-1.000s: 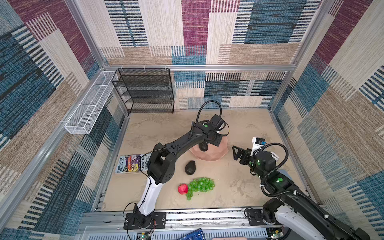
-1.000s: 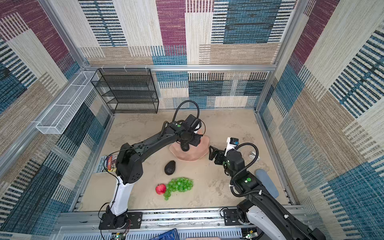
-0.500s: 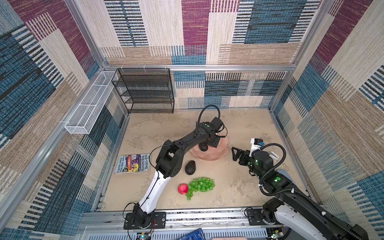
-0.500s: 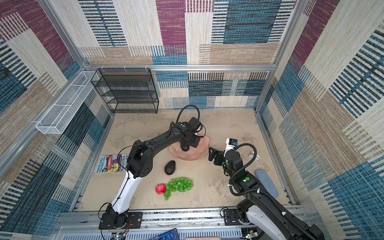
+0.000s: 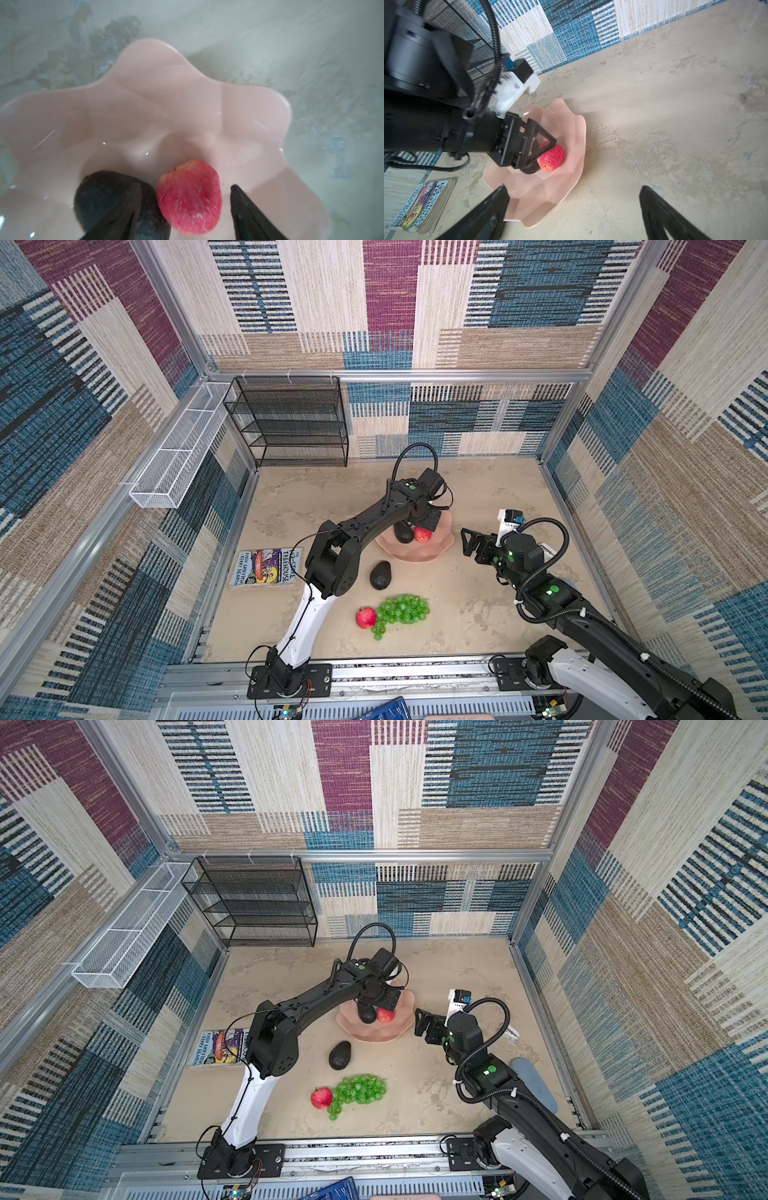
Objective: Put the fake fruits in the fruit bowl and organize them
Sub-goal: 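Carry the red apple with the left gripper into the bowl and release, then grasp the second red apple with the right gripper while the left gripper withdraws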
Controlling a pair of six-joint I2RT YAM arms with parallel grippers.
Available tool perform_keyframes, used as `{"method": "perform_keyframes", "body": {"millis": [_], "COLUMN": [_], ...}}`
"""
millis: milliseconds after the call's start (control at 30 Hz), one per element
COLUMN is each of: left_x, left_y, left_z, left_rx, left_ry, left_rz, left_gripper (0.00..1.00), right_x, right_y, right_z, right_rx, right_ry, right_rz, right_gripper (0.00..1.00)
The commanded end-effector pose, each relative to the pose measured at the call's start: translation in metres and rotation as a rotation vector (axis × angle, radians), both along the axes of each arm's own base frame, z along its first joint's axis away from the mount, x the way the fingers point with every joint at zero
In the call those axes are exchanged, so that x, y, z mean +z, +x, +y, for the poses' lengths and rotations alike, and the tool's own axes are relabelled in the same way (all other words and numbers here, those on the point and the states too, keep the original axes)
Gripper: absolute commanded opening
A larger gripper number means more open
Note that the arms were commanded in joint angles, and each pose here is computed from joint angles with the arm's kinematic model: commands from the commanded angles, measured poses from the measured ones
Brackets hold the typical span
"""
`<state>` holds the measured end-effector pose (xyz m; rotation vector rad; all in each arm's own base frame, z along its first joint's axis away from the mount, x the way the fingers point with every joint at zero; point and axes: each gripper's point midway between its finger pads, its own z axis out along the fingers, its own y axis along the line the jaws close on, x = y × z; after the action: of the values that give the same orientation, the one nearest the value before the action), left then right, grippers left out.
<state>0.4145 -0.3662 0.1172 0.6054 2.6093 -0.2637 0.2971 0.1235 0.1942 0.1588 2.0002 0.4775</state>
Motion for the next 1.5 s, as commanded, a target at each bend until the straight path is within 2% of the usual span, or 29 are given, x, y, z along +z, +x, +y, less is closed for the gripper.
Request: {"method": "perform_keyframes", "body": {"millis": [0,133,267,367,467,633,800,1067,1300,1467], "left_x": [0.051,0.116,0.146,0.145,0.124,0.093,0.067,0.060,0.060,0.062], "left_y": [0.007,0.009,-0.002,-0.019,-0.044,-0.081,-0.101,-0.106,-0.105,-0.104], "left_z": [0.010,0.042,0.110,0.177,0.242,0.303,0.330,0.343,0.344,0.344], "left_rx": [0.057,0.124,0.261,0.419,0.594,0.768,0.834,0.863,0.861,0.856], "left_ry": [-0.066,-0.178,-0.266,-0.315,-0.361,-0.420,-0.396,-0.438,-0.455,-0.460], "left_rz": [-0.098,-0.248,-0.374,-0.415,-0.397,-0.367,-0.303,-0.270,-0.263,-0.259], "left_gripper": [0.71,0.72,0.74,0.76,0.81,0.83,0.84,0.85,0.85,0.85], "right_x": [0.001,-0.004,-0.010,-0.018,-0.031,-0.050,-0.066,-0.110,-0.136,-0.147], "right_y": [0.005,0.009,0.001,-0.014,-0.035,-0.075,-0.115,-0.149,-0.161,-0.160], "right_z": [0.005,0.030,0.077,0.122,0.172,0.240,0.284,0.309,0.314,0.316], "right_rx": [0.047,0.173,0.316,0.424,0.562,0.763,0.910,0.960,0.966,0.958], "right_ry": [-0.087,-0.114,-0.170,-0.231,-0.251,-0.302,-0.331,-0.391,-0.426,-0.440], "right_rz": [0.010,0.047,0.063,0.083,0.113,0.150,0.182,0.274,0.329,0.347], "right_gripper": [0.98,0.94,0.92,0.92,0.91,0.88,0.86,0.86,0.84,0.76]}}
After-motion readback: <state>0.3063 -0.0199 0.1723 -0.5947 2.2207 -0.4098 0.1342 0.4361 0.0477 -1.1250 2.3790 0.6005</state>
